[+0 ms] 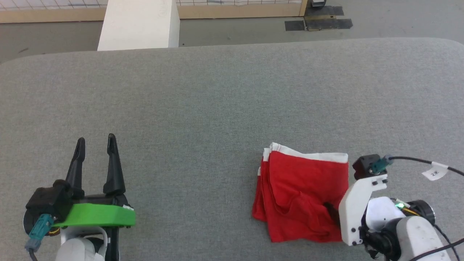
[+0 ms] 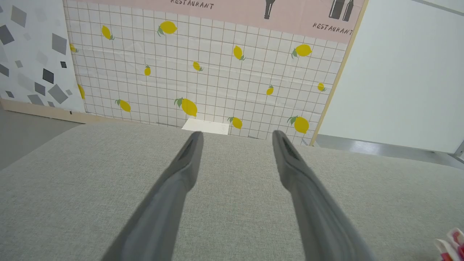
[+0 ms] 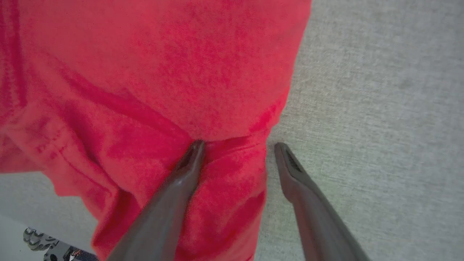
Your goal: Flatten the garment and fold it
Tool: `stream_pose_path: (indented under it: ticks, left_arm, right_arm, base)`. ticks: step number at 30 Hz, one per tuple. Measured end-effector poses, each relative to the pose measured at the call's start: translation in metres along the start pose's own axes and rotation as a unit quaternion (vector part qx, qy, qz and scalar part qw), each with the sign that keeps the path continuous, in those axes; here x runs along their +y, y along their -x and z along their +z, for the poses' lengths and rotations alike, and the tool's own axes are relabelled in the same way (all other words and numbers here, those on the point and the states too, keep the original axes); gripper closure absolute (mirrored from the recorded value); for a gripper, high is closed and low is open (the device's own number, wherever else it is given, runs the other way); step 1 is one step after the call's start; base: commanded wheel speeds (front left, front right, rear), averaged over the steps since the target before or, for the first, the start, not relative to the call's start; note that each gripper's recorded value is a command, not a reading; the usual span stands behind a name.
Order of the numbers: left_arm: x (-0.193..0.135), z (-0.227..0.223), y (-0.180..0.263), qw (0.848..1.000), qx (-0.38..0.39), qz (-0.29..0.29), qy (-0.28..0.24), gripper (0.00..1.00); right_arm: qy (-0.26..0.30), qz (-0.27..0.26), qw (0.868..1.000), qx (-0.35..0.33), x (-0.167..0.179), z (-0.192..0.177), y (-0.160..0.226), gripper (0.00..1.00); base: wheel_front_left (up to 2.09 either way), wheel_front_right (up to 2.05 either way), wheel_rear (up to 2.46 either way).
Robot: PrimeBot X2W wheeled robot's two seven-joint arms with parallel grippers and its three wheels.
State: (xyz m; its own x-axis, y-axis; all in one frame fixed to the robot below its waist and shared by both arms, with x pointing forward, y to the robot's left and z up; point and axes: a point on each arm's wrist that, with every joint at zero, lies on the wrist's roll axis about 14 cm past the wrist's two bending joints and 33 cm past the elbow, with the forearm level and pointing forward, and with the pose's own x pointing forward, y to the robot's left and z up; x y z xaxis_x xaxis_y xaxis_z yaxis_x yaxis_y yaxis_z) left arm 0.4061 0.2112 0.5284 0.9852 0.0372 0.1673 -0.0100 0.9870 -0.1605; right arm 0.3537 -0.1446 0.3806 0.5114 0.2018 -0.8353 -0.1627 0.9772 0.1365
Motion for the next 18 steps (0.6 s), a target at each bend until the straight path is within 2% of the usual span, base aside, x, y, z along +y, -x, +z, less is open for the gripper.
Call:
stream_pose_path:
  ticks: [5,6,8,12,18]
  left_arm:
    - [0.001,0.000,0.002,1.000,0.001,0.002,-0.001,0.00]
    - [0.001,0.001,0.002,1.000,0.000,0.002,-0.001,0.00]
    - [0.002,0.002,0.002,1.000,-0.001,0.002,-0.001,0.00]
    - [0.000,0.004,0.001,1.000,-0.005,0.000,0.000,0.00]
    - [-0.013,0.009,-0.010,1.000,-0.019,-0.018,0.006,0.00]
  right_arm:
    - [0.000,0.006,1.000,0.008,0.004,-0.006,-0.009,0.00]
    - [0.002,0.008,1.000,0.009,0.005,-0.006,-0.010,0.66]
    - [0.006,0.009,1.000,0.001,0.007,-0.001,-0.010,1.00]
    - [0.028,0.012,1.000,-0.005,0.011,0.006,-0.008,1.00]
    - [0.094,-0.001,0.995,-0.027,-0.002,0.035,0.014,1.00]
  base:
    - [0.00,0.00,0.00]
    - [0.00,0.00,0.00]
    - [0.00,0.00,0.00]
    - [0.00,0.00,0.00]
    - [0.00,0.00,0.00]
